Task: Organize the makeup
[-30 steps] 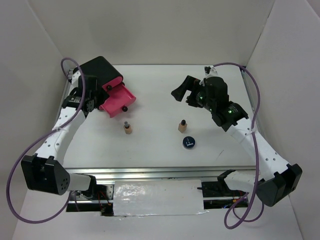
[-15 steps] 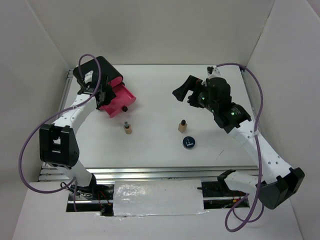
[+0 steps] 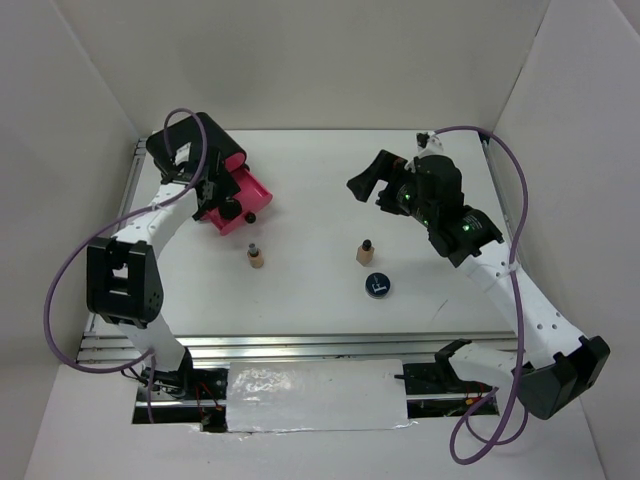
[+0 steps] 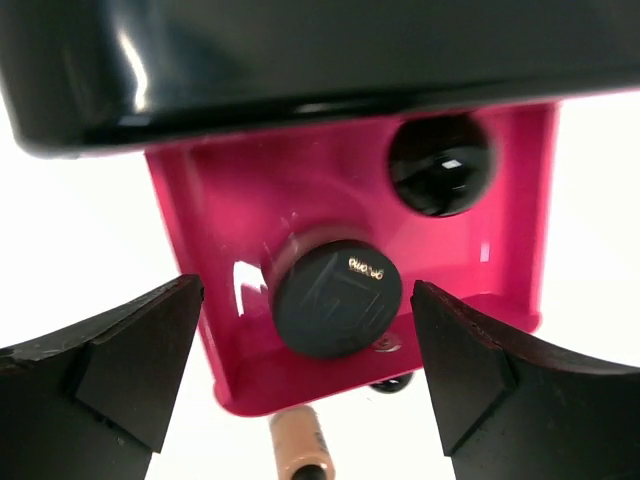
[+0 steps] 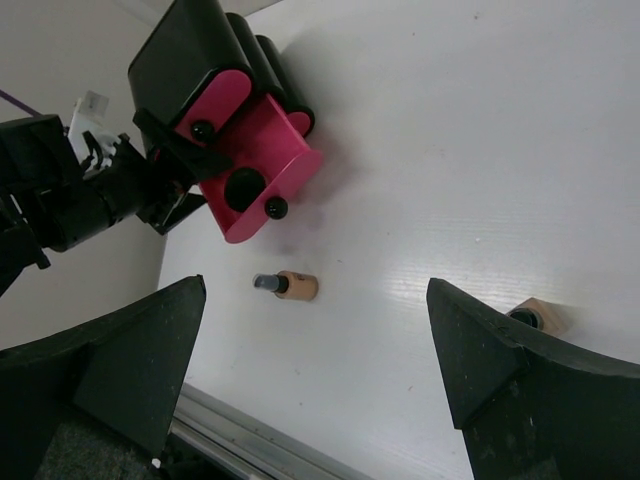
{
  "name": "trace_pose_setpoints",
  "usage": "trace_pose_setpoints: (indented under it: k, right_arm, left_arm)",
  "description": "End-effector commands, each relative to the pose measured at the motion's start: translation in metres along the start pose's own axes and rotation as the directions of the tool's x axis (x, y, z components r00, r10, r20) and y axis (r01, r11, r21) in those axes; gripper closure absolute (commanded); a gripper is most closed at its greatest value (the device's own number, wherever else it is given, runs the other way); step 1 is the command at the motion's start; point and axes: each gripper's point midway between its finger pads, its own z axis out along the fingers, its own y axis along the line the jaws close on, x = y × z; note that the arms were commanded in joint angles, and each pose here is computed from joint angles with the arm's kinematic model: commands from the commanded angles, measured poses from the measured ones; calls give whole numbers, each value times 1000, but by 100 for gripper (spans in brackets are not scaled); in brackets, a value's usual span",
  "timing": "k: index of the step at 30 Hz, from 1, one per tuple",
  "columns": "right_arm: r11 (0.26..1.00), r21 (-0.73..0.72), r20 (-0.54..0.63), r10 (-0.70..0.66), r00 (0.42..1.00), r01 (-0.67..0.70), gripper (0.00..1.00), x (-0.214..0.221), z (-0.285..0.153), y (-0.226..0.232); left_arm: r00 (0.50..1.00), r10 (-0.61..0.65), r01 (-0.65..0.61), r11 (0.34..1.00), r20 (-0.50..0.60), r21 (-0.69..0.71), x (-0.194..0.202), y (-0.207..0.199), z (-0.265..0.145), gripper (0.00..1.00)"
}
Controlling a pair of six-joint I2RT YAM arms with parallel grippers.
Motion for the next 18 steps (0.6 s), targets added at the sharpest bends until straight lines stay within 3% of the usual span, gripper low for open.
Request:
trace_pose_setpoints:
  k: [1,5,7,11,18]
  right_arm:
    - [1000,19,36,-10,999,9,0,-8,0,-5]
    - [992,127,4,4,1000,-4,0,1,-1,-33]
    - [967,256,-29,1,1000,7,0,13,-6,-61]
    - [902,432,-112,50,992,3,0,47,-20,-106]
    - [889,456,-219,159,963,-43,0,121,-37,-141]
  left_arm:
    - [997,-40,31,993,73,116,-33,-30,-25,1]
    - [989,-70,46,983,133,176,-63,-43,-60,1]
    - [985,-79,48,979,154,200,-76,-45,-83,1]
    - [986,-72,51,989,151,135,-80,-26,-113,1]
    - [986,-9,-15,990,166,140,-59,11,-153,1]
